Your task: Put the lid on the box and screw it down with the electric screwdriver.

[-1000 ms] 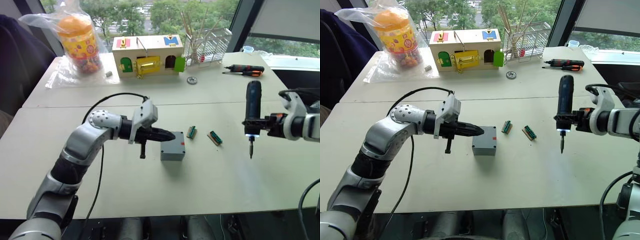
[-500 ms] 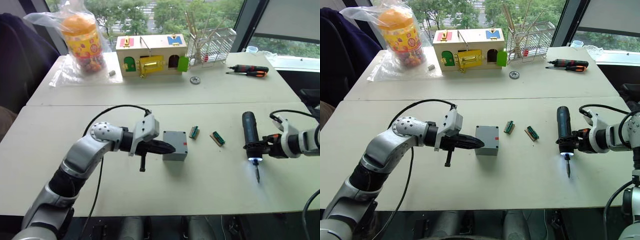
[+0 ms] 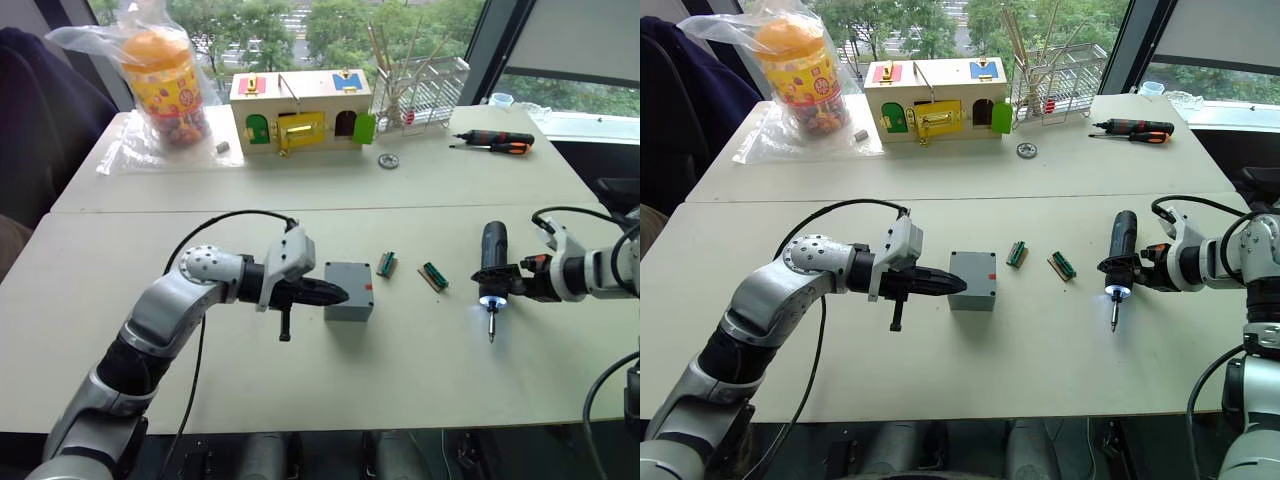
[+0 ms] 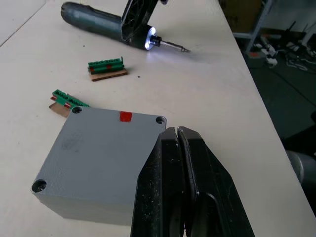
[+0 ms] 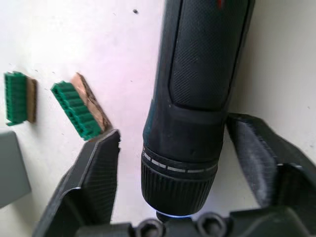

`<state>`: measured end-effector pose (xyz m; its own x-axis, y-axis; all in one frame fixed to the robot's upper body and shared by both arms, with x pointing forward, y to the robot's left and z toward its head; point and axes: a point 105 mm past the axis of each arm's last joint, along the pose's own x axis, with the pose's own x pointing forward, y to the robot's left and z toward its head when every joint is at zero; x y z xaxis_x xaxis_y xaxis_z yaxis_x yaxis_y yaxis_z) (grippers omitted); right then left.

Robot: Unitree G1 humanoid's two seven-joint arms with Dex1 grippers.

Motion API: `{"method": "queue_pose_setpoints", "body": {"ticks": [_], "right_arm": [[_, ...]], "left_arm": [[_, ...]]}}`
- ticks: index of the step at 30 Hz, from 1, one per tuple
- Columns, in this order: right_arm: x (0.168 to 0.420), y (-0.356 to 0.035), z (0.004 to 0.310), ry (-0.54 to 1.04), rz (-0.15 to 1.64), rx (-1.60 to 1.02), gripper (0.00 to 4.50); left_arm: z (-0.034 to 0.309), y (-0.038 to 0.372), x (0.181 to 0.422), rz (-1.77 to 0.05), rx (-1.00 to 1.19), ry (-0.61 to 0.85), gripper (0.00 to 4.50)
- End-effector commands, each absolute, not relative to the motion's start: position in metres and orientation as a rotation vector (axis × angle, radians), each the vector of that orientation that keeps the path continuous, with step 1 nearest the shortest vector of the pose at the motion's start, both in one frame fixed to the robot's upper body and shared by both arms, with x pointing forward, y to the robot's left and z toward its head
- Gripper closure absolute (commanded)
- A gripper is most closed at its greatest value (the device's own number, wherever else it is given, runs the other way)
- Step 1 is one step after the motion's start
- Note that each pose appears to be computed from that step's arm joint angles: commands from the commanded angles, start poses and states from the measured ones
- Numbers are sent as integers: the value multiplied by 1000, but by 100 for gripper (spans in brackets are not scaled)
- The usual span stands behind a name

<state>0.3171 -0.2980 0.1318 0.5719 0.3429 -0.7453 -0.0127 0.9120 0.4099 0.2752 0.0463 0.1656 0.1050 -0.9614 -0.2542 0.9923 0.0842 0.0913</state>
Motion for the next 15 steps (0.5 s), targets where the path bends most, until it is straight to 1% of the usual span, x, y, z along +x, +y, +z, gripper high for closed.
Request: {"method": "queue_pose_setpoints", "body": {"ticks": [1, 3, 4, 6, 7, 9, 12, 15], "right_arm": [[329, -306, 158, 816, 189, 348, 2], [333, -309, 175, 727, 196, 294, 2], [336, -310, 188, 648, 209, 254, 2], [337, -299, 222, 419, 294, 173, 2], [332, -292, 238, 301, 347, 135, 2], [313, -276, 249, 175, 455, 95, 2], [268, -242, 233, 219, 713, 141, 2], [227, -214, 200, 387, 889, 147, 2]], "left_arm": [[177, 55, 281, -1405, 208, 97, 450], [182, 64, 283, -1358, 180, 86, 450], [185, 70, 282, -1337, 145, 91, 450], [186, 84, 275, -1307, 83, 123, 450], [184, 92, 270, -1290, 59, 150, 450], [180, 106, 262, -1248, 38, 199, 450], [170, 125, 256, -1171, 13, 274, 450], [158, 135, 241, -1152, -21, 360, 450]]}}
